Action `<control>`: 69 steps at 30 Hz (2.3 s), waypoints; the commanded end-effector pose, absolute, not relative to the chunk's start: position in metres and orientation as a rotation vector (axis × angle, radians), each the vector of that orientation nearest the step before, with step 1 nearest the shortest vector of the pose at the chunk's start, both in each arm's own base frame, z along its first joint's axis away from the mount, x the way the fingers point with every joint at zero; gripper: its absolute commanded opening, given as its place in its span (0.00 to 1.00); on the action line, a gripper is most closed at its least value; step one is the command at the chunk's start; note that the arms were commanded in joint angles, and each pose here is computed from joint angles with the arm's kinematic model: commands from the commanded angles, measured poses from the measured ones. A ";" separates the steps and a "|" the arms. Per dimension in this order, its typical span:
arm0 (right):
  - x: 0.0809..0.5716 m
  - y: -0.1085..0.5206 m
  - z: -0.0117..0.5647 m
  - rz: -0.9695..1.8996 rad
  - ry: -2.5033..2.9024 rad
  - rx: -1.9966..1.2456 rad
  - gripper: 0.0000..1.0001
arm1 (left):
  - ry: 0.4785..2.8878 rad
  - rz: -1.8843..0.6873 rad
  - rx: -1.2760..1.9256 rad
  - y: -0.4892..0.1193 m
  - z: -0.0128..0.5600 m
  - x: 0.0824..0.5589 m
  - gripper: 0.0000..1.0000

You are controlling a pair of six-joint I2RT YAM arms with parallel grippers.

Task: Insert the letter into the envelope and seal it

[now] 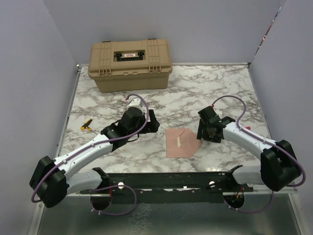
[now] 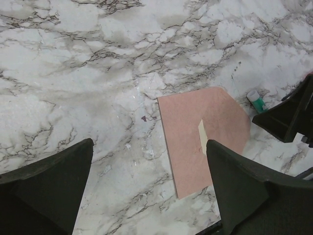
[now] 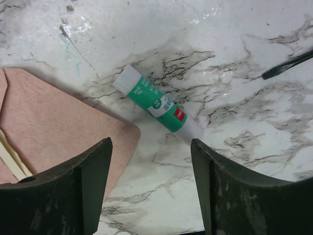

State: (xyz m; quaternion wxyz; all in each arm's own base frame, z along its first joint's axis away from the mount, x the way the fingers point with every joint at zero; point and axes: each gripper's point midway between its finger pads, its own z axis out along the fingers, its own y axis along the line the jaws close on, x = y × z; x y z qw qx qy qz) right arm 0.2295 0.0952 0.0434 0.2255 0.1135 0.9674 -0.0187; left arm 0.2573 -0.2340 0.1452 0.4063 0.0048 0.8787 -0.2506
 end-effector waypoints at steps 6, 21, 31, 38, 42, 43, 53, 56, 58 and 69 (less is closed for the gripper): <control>0.240 0.088 0.049 -0.093 2.640 0.378 0.69 | 2.246 -0.712 0.058 -0.234 0.133 0.237 0.99; 0.257 0.091 0.028 0.036 2.705 0.329 0.66 | 2.218 -0.829 0.109 -0.243 0.150 0.225 0.99; 0.236 0.088 0.016 0.020 2.779 0.380 0.56 | 2.218 -0.879 0.116 -0.247 0.150 0.219 0.99; 0.224 0.077 0.021 -0.076 2.821 0.390 0.56 | 2.211 -0.920 0.122 -0.252 0.154 0.217 0.99; 0.215 0.079 0.020 -0.051 2.849 0.363 0.41 | 2.222 -0.934 0.129 -0.253 0.151 0.213 0.99; 0.214 0.079 0.020 -0.045 2.848 0.360 0.37 | 2.224 -0.938 0.128 -0.253 0.151 0.213 0.99; 0.235 0.091 0.041 0.061 2.758 0.325 0.04 | 2.215 -0.972 0.142 -0.262 0.156 0.215 0.99; 0.248 0.106 0.068 0.211 2.658 0.229 0.02 | 2.201 -1.003 0.171 -0.272 0.164 0.220 0.99; 0.255 0.119 0.087 0.327 2.572 0.112 0.01 | 2.180 -1.021 0.182 -0.279 0.170 0.226 0.99; 0.227 0.212 0.173 0.964 2.080 -0.547 0.00 | 2.016 -1.459 0.303 -0.346 0.213 0.233 0.99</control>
